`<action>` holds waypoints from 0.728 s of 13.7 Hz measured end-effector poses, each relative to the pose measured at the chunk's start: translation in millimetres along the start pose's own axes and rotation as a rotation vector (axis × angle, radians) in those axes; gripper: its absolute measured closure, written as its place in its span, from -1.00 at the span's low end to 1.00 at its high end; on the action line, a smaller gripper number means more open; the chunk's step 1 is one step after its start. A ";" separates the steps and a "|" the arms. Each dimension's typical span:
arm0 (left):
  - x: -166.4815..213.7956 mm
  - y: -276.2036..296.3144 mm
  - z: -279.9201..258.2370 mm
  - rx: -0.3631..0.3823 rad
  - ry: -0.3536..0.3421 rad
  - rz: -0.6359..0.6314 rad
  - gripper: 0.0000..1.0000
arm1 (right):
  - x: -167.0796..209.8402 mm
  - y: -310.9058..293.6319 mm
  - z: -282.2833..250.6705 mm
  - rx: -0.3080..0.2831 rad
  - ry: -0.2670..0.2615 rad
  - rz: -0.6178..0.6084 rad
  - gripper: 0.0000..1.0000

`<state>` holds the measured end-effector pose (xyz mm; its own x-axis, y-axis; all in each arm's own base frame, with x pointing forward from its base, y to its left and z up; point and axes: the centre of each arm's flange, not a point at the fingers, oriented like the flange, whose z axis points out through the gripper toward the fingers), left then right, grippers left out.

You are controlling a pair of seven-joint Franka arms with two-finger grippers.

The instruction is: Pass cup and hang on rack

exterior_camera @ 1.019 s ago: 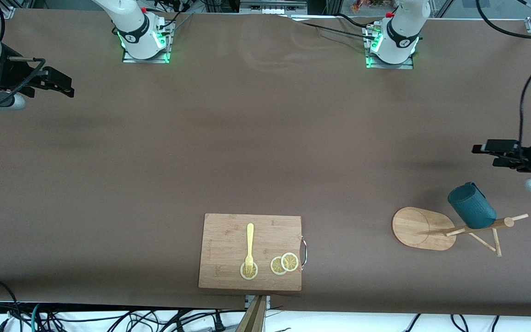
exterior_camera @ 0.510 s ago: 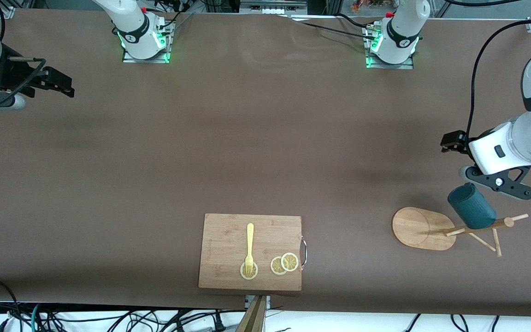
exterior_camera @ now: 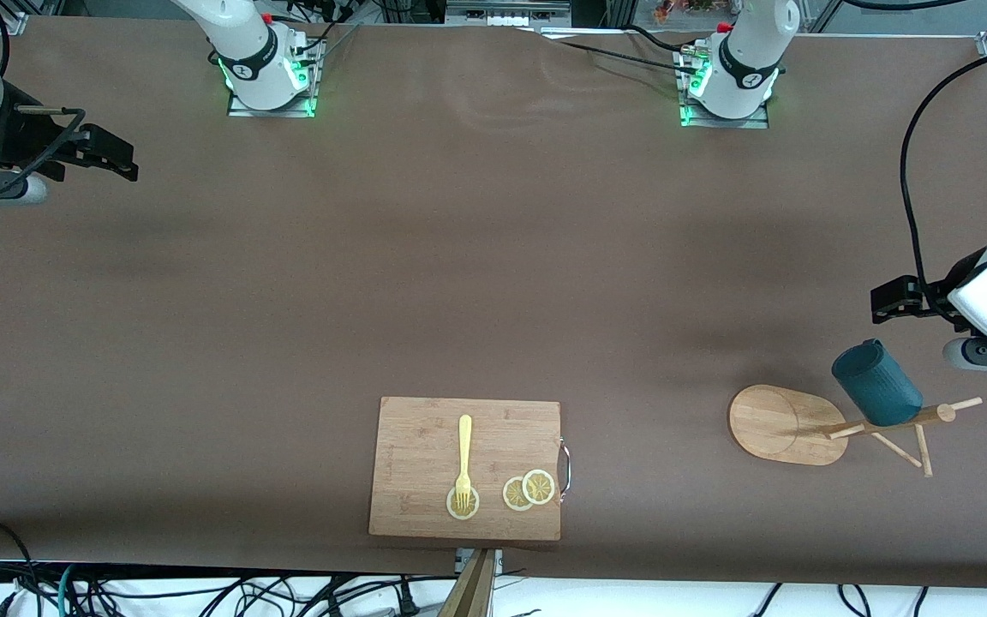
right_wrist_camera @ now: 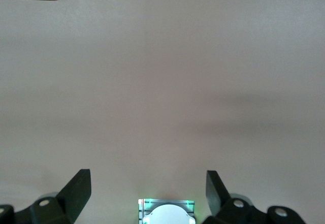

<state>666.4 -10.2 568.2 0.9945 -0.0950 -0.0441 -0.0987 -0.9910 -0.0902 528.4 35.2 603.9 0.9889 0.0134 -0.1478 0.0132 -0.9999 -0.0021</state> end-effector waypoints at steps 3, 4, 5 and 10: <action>-23.7 15.5 -4.1 0.021 0.069 -0.010 -1.00 | 0.0 -0.2 0.2 0.000 0.000 0.000 -1.00; -37.0 20.2 -0.8 0.001 0.077 -0.031 -1.00 | 0.0 -0.1 0.2 0.000 0.000 0.000 -1.00; -49.8 16.2 3.6 -0.026 0.079 -0.053 -1.00 | -0.1 -0.1 0.1 0.000 0.000 0.000 -1.00; -79.0 14.6 0.3 -0.040 0.084 -0.058 -1.00 | -0.3 -0.3 0.6 0.001 -0.002 0.000 -1.00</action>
<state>586.4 -17.2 570.0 0.9981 -0.0436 0.0433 -0.0414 -0.9979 -0.0506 528.0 35.4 603.4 0.9886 0.0138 -0.1502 0.0134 -0.9999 -0.0035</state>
